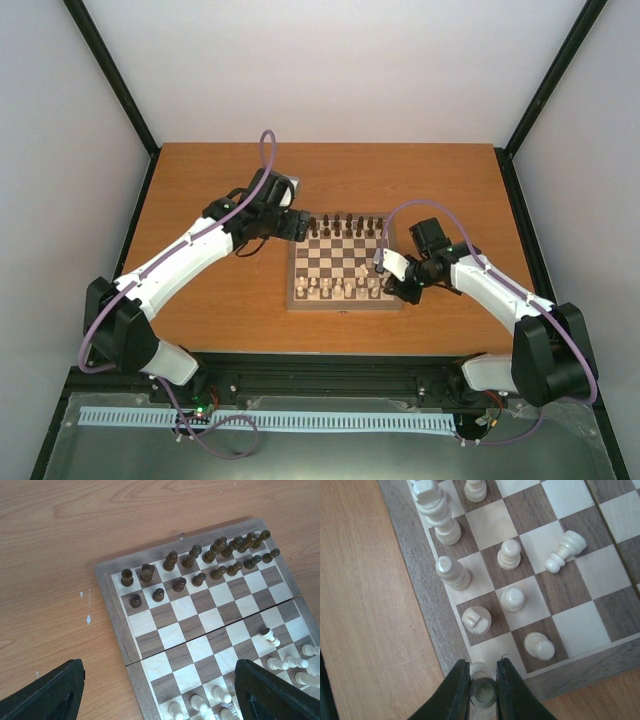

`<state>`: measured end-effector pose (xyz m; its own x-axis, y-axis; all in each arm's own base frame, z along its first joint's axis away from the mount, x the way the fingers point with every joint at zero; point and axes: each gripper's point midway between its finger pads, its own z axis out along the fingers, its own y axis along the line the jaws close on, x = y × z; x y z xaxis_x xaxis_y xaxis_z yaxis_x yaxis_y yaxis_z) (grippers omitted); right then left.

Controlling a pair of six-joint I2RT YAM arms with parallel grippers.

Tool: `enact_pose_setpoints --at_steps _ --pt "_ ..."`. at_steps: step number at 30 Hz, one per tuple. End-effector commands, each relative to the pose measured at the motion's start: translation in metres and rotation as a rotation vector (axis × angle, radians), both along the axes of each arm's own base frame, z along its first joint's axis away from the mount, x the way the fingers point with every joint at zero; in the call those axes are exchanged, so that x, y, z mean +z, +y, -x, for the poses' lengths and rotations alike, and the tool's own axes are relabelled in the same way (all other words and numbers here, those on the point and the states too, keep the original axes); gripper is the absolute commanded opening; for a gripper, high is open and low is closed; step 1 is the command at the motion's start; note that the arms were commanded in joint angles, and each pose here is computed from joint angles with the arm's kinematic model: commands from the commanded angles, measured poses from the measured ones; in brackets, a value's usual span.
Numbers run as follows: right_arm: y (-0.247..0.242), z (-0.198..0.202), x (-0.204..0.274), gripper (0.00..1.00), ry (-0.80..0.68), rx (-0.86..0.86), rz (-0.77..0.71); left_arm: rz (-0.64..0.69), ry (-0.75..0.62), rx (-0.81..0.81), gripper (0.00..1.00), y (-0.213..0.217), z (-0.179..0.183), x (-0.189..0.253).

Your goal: Set up the chess pieces on the board

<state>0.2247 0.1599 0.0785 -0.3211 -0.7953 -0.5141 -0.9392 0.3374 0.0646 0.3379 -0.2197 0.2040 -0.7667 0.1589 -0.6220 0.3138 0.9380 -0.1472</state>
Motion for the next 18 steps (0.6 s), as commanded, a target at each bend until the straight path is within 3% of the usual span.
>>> enact_pose_setpoints --at_steps 1,18 --pt "0.005 -0.012 0.0 0.13 -0.083 0.01 0.016 0.035 -0.047 -0.017 0.84 -0.003 -0.001 0.016" --pt "0.005 -0.004 -0.022 0.15 -0.074 0.055 0.076 0.032 -0.053 -0.022 0.84 -0.003 0.0 0.019"
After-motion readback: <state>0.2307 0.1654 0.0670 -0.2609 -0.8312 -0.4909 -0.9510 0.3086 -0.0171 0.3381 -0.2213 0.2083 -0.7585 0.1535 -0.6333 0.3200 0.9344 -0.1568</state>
